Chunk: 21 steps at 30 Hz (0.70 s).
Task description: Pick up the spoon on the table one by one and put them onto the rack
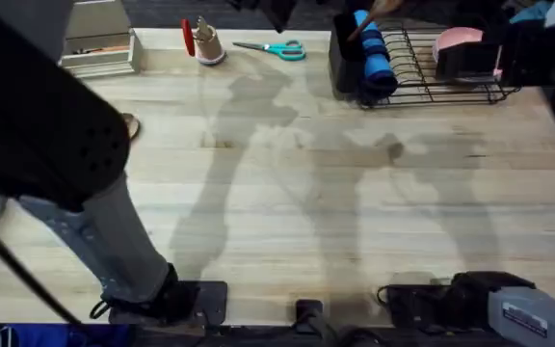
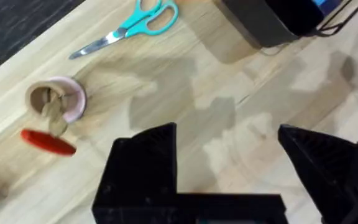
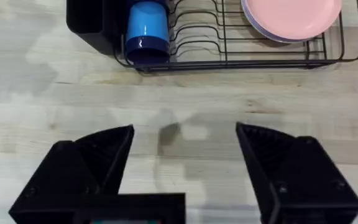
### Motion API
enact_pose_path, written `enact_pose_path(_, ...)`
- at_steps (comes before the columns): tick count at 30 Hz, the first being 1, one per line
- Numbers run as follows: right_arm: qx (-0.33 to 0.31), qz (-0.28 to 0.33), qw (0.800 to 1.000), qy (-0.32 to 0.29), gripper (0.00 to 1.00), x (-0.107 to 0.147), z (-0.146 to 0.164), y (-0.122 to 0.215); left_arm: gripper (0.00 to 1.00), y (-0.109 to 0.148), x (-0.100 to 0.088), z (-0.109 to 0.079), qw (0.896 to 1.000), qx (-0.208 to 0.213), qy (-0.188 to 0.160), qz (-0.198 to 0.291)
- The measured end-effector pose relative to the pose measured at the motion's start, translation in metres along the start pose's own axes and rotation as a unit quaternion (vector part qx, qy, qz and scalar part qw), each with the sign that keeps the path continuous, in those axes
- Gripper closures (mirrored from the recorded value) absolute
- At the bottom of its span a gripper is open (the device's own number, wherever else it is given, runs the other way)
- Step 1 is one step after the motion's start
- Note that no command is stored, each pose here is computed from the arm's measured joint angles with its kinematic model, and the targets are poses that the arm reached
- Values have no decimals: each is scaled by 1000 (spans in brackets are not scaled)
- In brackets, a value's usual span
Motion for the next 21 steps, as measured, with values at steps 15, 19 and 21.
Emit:
enact_pose_path(15,0,0,1000,6,5,0,0,0,6,36,57,9,997,14,24,75)
enact_pose_path(19,0,0,1000,8,5,0,0,0,5,39,68,10,994,8,24,102)
enact_pose_path(21,0,0,1000,9,5,0,0,0,5,41,75,14,993,3,31,113)
Point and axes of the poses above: each hand's point on the last joint's axis, 136 mm out from that joint toward the fingers, its own y axis back along the fingers, its own z axis along the line the jaws close on, x = y × z, the point moved 3 cm from there along y, back along the fingers, and after that the axes turned 15 degrees about -y, right-handed, at the moved point
